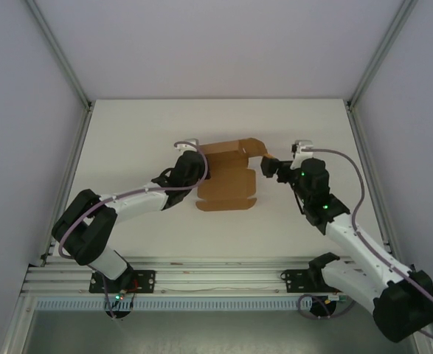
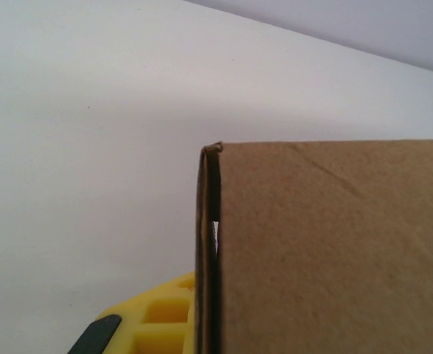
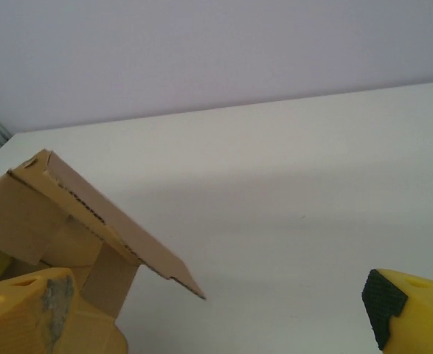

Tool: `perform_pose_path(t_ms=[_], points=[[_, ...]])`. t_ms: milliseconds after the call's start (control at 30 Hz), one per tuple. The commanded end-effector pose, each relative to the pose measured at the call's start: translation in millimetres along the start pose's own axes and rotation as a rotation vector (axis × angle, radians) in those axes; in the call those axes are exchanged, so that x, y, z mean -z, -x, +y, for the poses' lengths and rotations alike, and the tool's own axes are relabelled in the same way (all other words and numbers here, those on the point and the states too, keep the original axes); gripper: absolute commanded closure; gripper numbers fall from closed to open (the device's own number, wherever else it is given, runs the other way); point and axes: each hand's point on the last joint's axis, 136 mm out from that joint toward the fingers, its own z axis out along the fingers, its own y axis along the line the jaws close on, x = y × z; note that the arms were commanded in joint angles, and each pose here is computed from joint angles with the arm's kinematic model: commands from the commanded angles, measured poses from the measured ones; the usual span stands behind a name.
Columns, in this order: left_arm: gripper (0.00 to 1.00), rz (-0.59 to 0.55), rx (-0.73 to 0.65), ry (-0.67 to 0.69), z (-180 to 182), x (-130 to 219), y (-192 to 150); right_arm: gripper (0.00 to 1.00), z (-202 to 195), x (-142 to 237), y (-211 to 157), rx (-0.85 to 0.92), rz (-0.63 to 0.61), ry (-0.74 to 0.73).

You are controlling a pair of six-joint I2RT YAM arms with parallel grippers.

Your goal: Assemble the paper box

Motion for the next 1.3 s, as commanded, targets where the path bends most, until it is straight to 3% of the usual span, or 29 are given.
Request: perform_pose_path(t_ms=[0, 67, 267, 500, 700, 1033, 1267], points=[[1.0, 0.006, -0.02, -0.004, -2.5, -0.5, 3.4, 0.0, -28.1, 3.3, 4.6, -0.035, 0.032, -0.119], [1.0, 0.01, -0.021, -0.012, -3.0, 0.0, 1.8, 0.0, -42.0, -0.5, 11.9, -0.066, 0.05, -0.156], [1.0, 0.02, -0.024, -0.042, -6.8, 2.1, -1.0, 0.0, -44.3, -33.0, 1.4, -0.04, 0.226, -0.085], [1.0, 0.019, -0.02, -0.049, -8.5, 2.8, 0.4, 0.09, 18.8, -41.3, -23.9, 0.061, 0.384, 0.322], [1.0, 0.026, -0.033, -0.047, -10.8, 0.3, 1.8, 0.13, 47.8, -28.1, -43.3, 0.137, 0.423, 0.497], [1.0, 0.059, -0.044, -0.078, -21.0, -4.1, -1.0, 0.29, 72.6, -54.0, -53.1, 0.222, 0.488, 0.522], [1.0, 0.074, -0.057, -0.053, -17.6, -6.2, -3.0, 0.33, 67.7, -77.5, -41.6, 0.335, 0.388, 0.323]])
